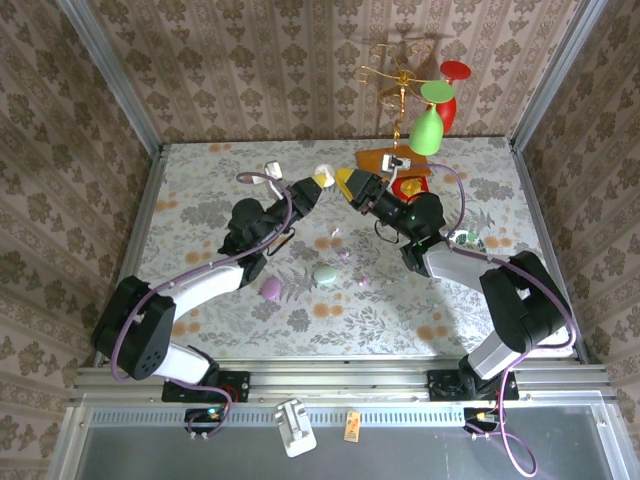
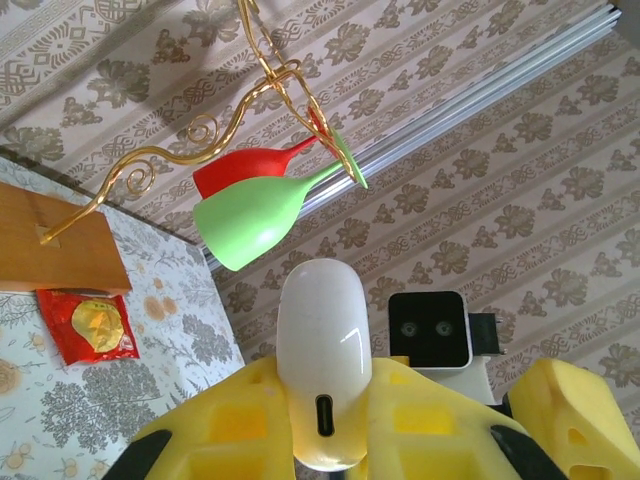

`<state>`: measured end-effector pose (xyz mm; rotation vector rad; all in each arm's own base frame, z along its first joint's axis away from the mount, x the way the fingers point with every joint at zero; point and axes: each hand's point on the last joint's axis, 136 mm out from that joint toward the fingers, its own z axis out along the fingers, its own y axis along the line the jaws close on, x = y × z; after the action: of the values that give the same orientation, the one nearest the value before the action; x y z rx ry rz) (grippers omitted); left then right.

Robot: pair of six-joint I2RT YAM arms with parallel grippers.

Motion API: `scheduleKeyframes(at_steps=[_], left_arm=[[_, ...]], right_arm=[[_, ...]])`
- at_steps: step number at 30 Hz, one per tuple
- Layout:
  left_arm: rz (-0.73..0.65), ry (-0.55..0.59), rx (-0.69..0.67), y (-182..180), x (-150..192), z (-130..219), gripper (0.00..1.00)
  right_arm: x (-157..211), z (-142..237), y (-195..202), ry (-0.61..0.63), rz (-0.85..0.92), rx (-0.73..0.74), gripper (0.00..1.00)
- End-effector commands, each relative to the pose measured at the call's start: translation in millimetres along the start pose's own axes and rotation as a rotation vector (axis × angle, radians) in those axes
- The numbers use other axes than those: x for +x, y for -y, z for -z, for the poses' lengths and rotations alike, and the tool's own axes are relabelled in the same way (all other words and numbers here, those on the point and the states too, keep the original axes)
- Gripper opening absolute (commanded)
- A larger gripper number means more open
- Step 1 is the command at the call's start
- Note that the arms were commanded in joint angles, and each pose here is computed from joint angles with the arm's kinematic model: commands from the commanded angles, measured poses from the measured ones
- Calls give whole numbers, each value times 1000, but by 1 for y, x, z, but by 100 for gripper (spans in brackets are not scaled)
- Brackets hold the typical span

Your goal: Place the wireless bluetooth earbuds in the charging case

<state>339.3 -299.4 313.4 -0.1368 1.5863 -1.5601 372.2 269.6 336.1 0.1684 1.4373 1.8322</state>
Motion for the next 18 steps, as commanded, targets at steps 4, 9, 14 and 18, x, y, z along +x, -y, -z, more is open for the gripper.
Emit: scheduleKeyframes(at_steps=[4, 9, 14, 18], left_arm=[[-15, 72, 72, 25, -15, 6, 2], [-10, 71, 88, 28, -15, 6, 2], [-7, 65, 89, 29, -13, 6, 2], [-2, 54, 91, 29, -10, 5, 2]], right_arm=[[-5, -2, 7, 27, -4, -4, 58], [-2, -8, 13, 7, -19, -1, 58], [2, -14, 11, -10, -20, -13, 51], [1, -16, 9, -15, -18, -19, 45]])
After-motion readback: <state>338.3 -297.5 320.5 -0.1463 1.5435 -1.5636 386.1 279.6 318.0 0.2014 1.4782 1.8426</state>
